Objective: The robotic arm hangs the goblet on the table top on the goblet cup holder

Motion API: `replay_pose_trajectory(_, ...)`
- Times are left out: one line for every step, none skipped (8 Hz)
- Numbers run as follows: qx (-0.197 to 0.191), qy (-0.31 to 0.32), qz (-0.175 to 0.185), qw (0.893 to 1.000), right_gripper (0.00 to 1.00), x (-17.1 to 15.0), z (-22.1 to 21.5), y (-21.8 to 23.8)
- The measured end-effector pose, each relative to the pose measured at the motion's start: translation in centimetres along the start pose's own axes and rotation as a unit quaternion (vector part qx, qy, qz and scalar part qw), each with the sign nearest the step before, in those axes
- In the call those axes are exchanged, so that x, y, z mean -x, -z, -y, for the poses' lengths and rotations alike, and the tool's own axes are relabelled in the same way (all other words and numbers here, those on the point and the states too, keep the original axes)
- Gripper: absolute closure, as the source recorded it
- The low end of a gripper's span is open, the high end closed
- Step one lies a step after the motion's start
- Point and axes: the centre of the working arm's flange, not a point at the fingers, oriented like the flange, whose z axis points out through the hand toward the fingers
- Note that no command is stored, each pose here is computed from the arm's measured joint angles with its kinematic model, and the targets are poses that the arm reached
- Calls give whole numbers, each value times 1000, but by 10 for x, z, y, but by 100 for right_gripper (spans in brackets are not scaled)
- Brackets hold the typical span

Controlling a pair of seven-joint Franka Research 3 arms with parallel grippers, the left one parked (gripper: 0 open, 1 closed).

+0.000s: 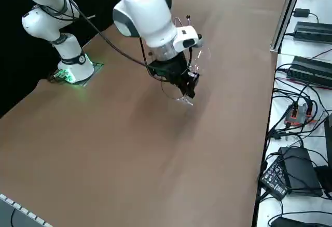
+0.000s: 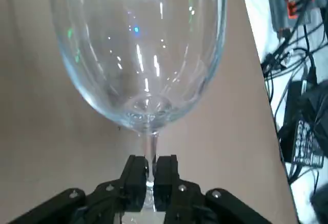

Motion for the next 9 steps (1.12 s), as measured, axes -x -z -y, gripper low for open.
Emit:
replay_pose_trajectory(-9, -39, 16, 999, 89, -9, -2, 7)
replay_pose_trajectory(-16, -79, 26, 996, 89, -17, -3, 12)
replay_pose_trajectory(-24, -121, 30, 992, 89, -22, -2, 13)
replay_pose_trajectory(-37, -167, 33, 985, 89, -25, 1, 11)
replay_pose_trajectory(-52, -218, 39, 974, 89, -29, 5, 9)
replay_pose_trajectory(-69, -269, 48, 960, 89, -39, 10, 10)
replay_pose_trajectory(-86, -313, 59, 944, 89, -52, 16, 14)
replay_pose_trajectory(-105, -355, 73, 926, 89, -67, 24, 20)
replay_pose_trajectory(-125, -394, 91, 906, 89, -79, 34, 25)
